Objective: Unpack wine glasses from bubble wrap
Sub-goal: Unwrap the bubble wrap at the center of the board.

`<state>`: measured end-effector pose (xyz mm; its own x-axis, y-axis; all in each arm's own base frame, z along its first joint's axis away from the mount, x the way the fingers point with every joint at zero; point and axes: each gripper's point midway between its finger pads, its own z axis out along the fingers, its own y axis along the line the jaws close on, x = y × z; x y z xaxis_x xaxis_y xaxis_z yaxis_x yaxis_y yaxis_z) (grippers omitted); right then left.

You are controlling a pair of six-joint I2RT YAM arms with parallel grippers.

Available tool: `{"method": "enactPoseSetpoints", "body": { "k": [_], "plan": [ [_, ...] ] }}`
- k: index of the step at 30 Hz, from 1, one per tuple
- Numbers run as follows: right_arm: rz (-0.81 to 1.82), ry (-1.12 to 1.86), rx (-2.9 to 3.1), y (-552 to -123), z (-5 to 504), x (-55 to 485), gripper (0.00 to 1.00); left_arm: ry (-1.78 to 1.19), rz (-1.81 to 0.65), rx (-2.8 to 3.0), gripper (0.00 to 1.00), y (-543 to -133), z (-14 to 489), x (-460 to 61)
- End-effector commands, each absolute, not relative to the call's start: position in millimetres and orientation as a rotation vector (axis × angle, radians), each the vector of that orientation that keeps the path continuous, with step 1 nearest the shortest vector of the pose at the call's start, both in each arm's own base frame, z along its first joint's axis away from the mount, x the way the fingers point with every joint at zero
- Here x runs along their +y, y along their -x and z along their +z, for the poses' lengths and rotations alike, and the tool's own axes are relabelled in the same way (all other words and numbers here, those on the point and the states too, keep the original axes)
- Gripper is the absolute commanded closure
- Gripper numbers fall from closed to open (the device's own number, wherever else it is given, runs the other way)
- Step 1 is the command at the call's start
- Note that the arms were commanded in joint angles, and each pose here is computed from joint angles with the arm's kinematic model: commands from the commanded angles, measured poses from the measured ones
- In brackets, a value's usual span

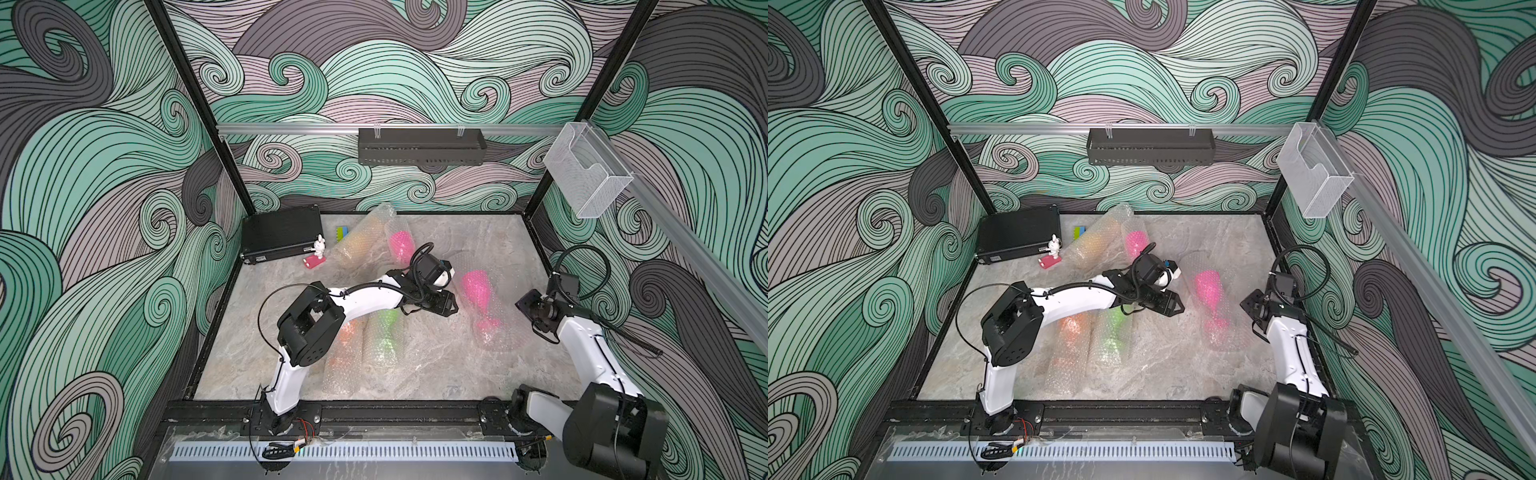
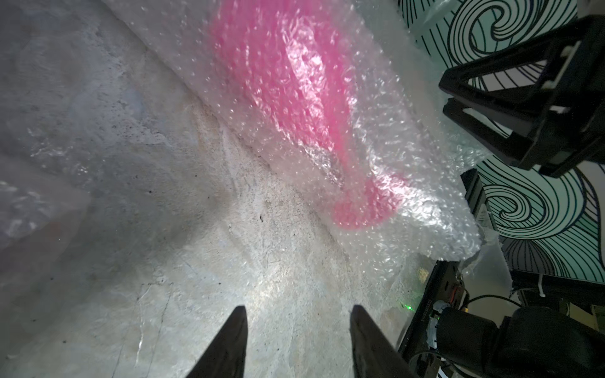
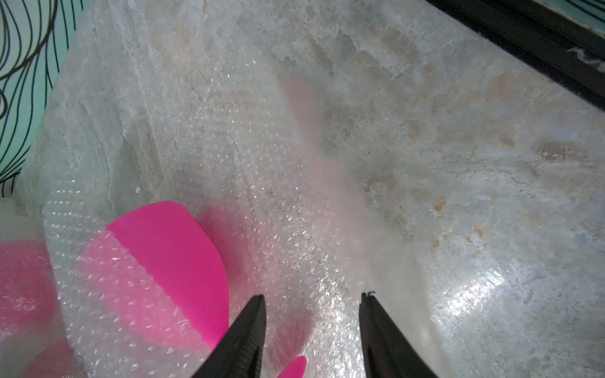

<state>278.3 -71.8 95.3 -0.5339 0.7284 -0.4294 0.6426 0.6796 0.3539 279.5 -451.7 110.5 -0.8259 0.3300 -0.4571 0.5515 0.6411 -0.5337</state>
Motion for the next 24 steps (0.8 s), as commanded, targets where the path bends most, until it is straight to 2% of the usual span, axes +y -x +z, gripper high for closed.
{"method": "enactPoseSetpoints", "body": {
  "k": [1, 6, 24],
  "plan": [
    [0.295, -0.973, 2.317, -290.3, 111.3, -61.3, 0.45, -0.667, -0.993, 2.528, 0.46, -282.1, 134.5, -442.6],
    [0.405, -0.852, 2.449, -299.2, 96.2, -25.5, 0.46, -0.647, -0.998, 2.524, 0.46, -284.5, 139.8, -437.7],
    [0.388, -0.424, 2.586, -298.8, 95.8, 63.8, 0.48, -0.512, -0.924, 2.512, 0.46, -309.6, 157.1, -391.9]
  ]
}}
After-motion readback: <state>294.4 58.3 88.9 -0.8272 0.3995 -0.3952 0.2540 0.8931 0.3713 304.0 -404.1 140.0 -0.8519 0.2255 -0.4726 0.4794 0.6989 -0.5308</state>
